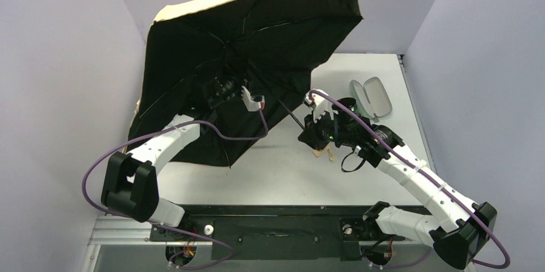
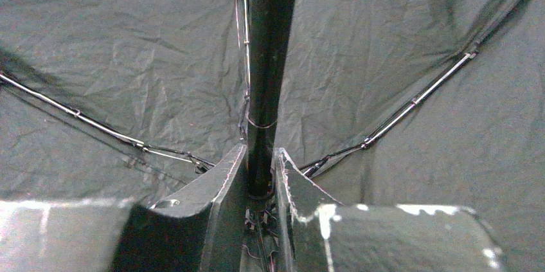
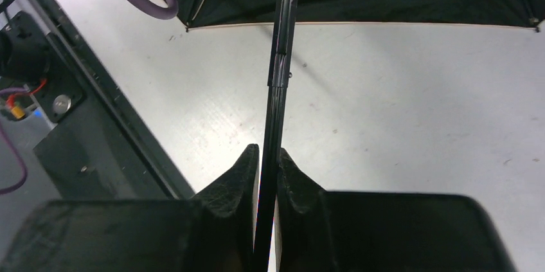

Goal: Open the umbrella

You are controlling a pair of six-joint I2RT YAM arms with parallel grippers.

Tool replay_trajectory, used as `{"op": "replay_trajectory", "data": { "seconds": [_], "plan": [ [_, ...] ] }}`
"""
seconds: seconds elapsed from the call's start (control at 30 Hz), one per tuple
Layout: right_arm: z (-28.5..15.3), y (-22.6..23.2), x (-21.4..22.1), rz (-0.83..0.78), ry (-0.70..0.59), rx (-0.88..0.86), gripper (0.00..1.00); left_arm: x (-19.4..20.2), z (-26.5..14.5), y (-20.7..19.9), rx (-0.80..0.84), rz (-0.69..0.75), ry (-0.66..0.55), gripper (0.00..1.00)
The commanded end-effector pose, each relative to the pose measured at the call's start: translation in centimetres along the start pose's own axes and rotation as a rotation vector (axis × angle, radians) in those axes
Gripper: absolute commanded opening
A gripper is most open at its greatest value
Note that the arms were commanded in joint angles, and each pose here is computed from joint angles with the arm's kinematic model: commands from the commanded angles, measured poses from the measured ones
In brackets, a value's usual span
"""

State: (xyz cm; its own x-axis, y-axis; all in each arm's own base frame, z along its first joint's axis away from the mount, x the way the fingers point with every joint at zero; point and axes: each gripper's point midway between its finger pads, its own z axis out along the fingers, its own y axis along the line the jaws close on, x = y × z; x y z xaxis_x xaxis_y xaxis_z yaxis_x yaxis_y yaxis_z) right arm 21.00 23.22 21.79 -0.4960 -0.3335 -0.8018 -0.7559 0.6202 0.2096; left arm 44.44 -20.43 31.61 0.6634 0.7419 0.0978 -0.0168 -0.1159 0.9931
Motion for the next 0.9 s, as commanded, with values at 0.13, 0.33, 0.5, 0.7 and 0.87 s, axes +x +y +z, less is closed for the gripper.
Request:
{"op": "replay_trajectory", "data": {
  "seconds": [0.13,0.33,0.5,0.7,0.87],
  "plan": [
    [-3.0,2.7,3.7,-0.159,0.095,-0.134,0.0,19.4,-7.2,5.9,-0.182,0.002,0.684,0.1],
    [-3.3,2.6,4.7,-0.194,0.132,-0.134,0.0,22.3,-8.1,6.7,-0.202,0.018,0.767,0.06],
    [-3.6,2.5,5.3,-0.212,0.16,-0.135,0.0,24.2,-8.9,7.0,-0.202,0.035,0.82,0.05],
    [-4.0,2.4,6.6,-0.246,0.213,-0.132,0.0,26.8,-9.7,6.3,-0.18,0.042,0.906,0.06],
    [-4.5,2.4,7.8,-0.267,0.26,-0.14,0.0,28.7,-10.7,6.4,-0.183,0.045,0.981,0.07]
  ]
}}
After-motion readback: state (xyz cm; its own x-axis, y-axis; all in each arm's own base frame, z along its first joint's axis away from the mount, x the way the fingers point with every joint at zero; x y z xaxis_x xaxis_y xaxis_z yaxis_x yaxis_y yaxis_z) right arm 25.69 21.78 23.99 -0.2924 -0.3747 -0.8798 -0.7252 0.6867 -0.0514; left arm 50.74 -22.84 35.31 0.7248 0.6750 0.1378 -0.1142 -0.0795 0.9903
